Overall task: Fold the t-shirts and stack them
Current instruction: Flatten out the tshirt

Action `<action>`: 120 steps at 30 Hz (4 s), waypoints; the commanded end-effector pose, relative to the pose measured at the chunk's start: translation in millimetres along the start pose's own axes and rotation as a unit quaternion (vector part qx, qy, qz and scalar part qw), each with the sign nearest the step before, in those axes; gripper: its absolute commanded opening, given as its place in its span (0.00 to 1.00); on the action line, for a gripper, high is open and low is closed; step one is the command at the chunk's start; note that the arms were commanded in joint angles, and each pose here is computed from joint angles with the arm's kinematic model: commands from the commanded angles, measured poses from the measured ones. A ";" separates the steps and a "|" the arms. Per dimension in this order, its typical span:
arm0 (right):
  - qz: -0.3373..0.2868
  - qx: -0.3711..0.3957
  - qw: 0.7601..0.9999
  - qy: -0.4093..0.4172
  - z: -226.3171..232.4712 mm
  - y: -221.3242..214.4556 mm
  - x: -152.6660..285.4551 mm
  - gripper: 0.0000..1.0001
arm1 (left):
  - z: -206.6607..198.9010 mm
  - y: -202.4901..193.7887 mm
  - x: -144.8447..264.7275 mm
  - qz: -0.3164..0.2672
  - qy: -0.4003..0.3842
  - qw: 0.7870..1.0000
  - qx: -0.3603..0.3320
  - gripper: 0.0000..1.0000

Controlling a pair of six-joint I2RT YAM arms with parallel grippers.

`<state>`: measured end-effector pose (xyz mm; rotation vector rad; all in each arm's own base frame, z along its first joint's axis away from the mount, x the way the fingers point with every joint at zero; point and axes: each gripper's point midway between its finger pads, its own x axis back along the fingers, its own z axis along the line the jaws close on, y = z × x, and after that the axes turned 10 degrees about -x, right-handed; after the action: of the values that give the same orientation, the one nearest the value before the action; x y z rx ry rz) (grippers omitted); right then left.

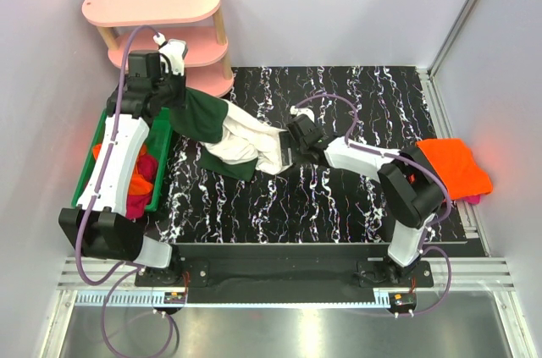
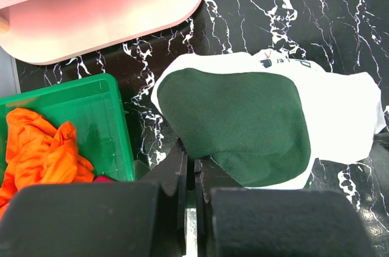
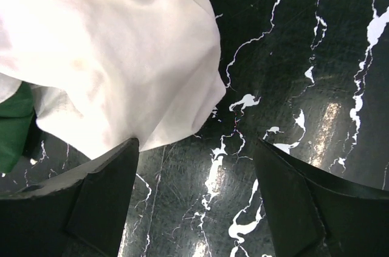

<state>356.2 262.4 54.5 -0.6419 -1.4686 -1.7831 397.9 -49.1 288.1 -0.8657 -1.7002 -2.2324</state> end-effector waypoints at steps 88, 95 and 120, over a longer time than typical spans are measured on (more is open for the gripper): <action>-0.315 -0.186 0.912 -0.187 -206.3 127.9 272.3 0.00 | 61.0 -23.0 87.7 -0.061 0.052 0.996 0.030 0.00; -0.293 -0.195 0.916 -0.195 -213.5 97.7 264.7 0.00 | 44.3 -72.7 73.0 -0.012 0.033 0.999 0.039 0.00; -0.283 -0.156 0.929 -0.179 -196.1 159.4 194.0 0.00 | 73.0 -52.8 -72.2 0.047 0.058 0.995 0.071 0.08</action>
<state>344.7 35.2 217.1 -0.8221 -1.6356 -2.3677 405.3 -3.9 183.5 -1.0393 -1.7114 -1.9385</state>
